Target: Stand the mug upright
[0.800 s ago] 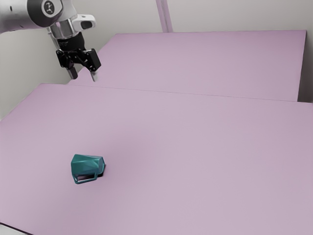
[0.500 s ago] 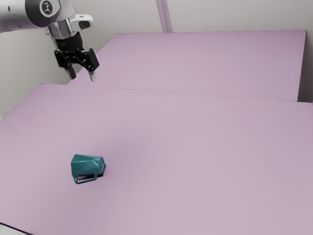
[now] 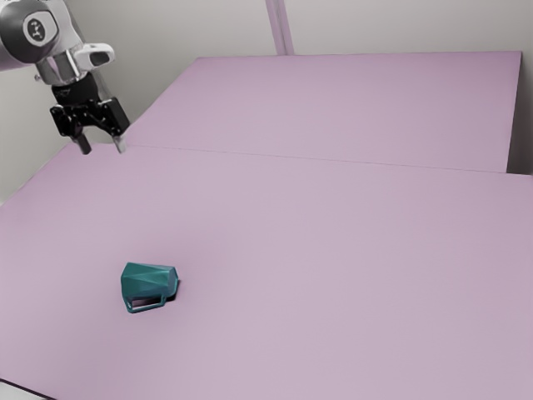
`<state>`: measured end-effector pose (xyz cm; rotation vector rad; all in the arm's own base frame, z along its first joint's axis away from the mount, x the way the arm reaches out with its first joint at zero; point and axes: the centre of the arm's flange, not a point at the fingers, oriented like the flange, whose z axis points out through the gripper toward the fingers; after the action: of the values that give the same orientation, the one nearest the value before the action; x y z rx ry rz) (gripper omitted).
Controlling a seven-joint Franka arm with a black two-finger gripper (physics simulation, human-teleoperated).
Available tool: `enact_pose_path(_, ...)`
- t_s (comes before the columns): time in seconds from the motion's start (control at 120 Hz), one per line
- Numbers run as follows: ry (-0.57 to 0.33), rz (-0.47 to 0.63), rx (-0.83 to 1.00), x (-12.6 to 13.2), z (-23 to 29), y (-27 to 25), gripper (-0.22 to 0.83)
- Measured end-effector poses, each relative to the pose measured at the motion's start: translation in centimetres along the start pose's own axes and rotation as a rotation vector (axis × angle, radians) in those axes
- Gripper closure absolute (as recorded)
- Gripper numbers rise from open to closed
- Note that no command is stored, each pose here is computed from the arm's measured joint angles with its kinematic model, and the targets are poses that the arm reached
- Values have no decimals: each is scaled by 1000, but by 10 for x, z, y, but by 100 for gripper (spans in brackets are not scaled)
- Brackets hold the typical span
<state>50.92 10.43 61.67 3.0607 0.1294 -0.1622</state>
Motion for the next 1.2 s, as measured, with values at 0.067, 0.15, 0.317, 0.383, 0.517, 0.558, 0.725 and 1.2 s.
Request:
enact_pose_path(0.067,-1,-12,-28,-5,10,-8,2)
enact_pose_path(0.15,13,-32,-61,-11,20,-21,2)
enact_pose_path(0.317,51,-61,-122,-19,38,-43,2)
enact_pose_path(0.383,57,-67,-146,-21,51,-50,2)
enact_pose_path(0.517,71,-78,-187,-28,71,-62,2)
enact_pose_path(0.558,75,-86,-205,-32,80,-67,2)
enact_pose_path(0.725,97,-107,-272,-45,110,-90,2)
enact_pose_path(1.2,189,-135,-434,-76,191,-129,2)
